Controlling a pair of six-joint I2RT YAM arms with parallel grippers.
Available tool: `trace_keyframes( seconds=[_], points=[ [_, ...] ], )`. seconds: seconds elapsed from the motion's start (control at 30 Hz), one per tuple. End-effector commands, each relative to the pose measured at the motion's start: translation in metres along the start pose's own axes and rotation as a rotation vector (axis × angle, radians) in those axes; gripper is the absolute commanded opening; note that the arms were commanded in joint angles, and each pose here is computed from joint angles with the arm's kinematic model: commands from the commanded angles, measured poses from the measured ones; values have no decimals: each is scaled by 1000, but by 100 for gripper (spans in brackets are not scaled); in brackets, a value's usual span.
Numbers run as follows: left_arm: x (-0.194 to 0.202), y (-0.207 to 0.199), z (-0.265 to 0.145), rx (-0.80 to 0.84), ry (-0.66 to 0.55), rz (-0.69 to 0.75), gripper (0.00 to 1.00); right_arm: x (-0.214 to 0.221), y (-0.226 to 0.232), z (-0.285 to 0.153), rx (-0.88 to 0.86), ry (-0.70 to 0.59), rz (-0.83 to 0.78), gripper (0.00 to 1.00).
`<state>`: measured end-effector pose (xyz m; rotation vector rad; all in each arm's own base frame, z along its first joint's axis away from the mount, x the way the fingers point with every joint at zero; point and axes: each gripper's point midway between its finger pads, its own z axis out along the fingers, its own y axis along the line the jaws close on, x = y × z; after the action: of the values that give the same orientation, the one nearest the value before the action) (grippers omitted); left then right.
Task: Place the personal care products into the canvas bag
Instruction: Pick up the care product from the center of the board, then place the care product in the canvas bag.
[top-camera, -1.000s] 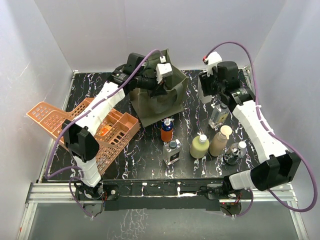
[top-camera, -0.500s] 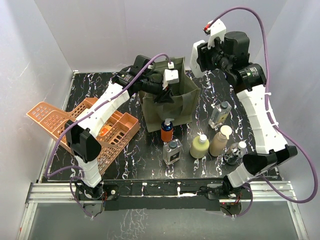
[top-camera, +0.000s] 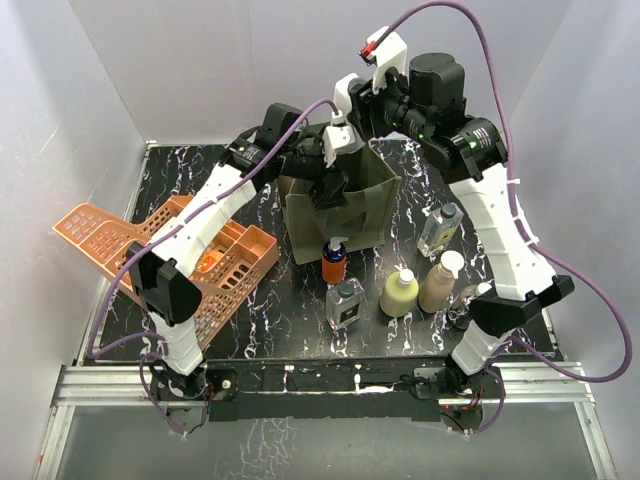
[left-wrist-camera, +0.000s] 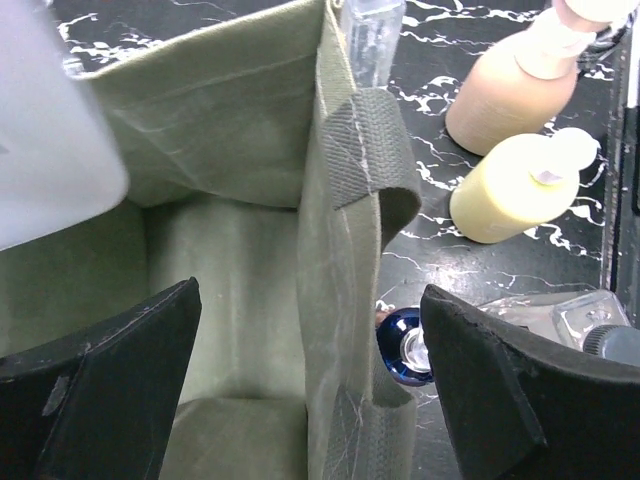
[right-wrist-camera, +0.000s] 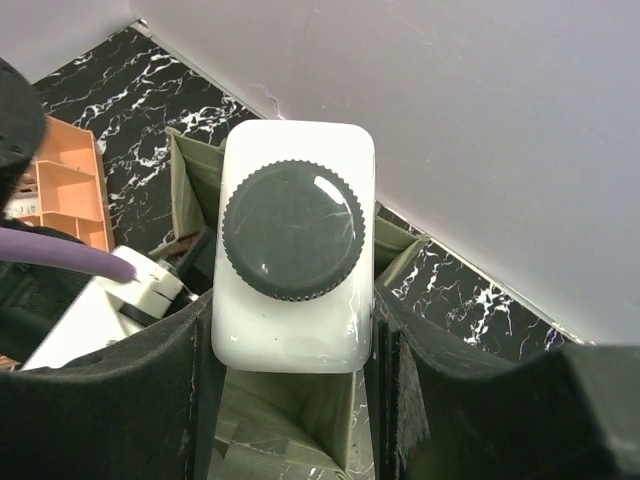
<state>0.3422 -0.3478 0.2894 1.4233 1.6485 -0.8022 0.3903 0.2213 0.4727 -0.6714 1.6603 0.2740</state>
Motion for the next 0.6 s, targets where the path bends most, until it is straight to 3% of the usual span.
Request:
trace_keyframes(
  seconds=[0.0,0.23,0.57],
  points=[
    [-42,-2,-46,-120,-53,43,90,-60,-20,-7,92,-224,11,8],
    [-31,2,-72,-198,-36,-4,90,-31,-22,16,121,-158,50,8],
    [-9,67,-106,-542,-107,-296,81,11,-17,48,131,-78,125,8]
  ],
)
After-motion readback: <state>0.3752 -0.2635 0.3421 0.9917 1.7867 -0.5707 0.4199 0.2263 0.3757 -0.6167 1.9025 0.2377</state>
